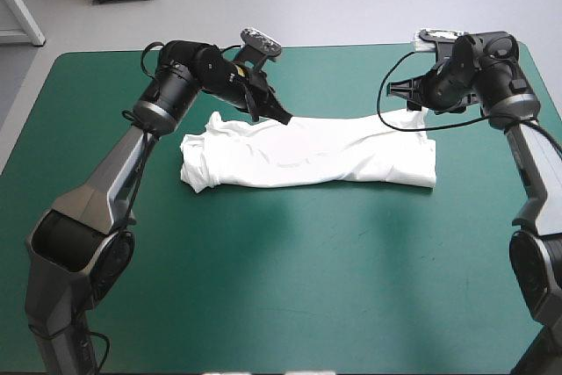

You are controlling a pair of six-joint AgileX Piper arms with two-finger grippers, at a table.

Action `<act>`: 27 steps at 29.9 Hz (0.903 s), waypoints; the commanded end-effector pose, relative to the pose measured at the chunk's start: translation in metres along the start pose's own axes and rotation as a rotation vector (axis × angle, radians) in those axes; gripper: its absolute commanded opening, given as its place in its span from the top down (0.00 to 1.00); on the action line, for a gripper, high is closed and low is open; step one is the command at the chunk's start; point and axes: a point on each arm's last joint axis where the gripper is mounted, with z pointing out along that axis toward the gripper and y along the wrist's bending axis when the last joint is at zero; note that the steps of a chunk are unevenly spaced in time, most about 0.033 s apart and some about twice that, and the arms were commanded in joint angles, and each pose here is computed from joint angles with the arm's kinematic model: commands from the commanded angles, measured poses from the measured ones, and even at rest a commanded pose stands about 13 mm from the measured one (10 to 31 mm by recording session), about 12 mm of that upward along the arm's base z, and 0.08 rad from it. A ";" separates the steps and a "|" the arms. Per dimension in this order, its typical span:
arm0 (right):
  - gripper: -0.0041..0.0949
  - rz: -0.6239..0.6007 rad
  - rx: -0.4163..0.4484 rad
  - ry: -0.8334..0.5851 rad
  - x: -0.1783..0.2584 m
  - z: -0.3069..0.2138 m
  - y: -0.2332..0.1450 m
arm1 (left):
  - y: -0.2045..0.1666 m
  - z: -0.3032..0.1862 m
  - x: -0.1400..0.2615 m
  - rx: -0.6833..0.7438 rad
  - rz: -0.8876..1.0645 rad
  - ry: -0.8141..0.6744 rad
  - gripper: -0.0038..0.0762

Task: Fold the cloth

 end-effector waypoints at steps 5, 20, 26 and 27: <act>0.47 -0.004 -0.007 -0.142 -0.006 -0.047 -0.003 | -0.020 0.013 -0.011 0.074 0.005 -0.051 0.96; 0.47 0.010 -0.010 -0.140 -0.006 -0.050 -0.007 | -0.015 0.111 0.020 0.118 -0.059 0.131 0.96; 0.49 0.056 -0.011 -0.137 -0.007 -0.050 -0.020 | -0.013 0.135 0.033 0.122 -0.075 0.174 0.96; 0.50 0.069 -0.021 -0.133 -0.007 -0.050 -0.022 | -0.013 0.136 0.033 0.122 -0.076 0.174 0.96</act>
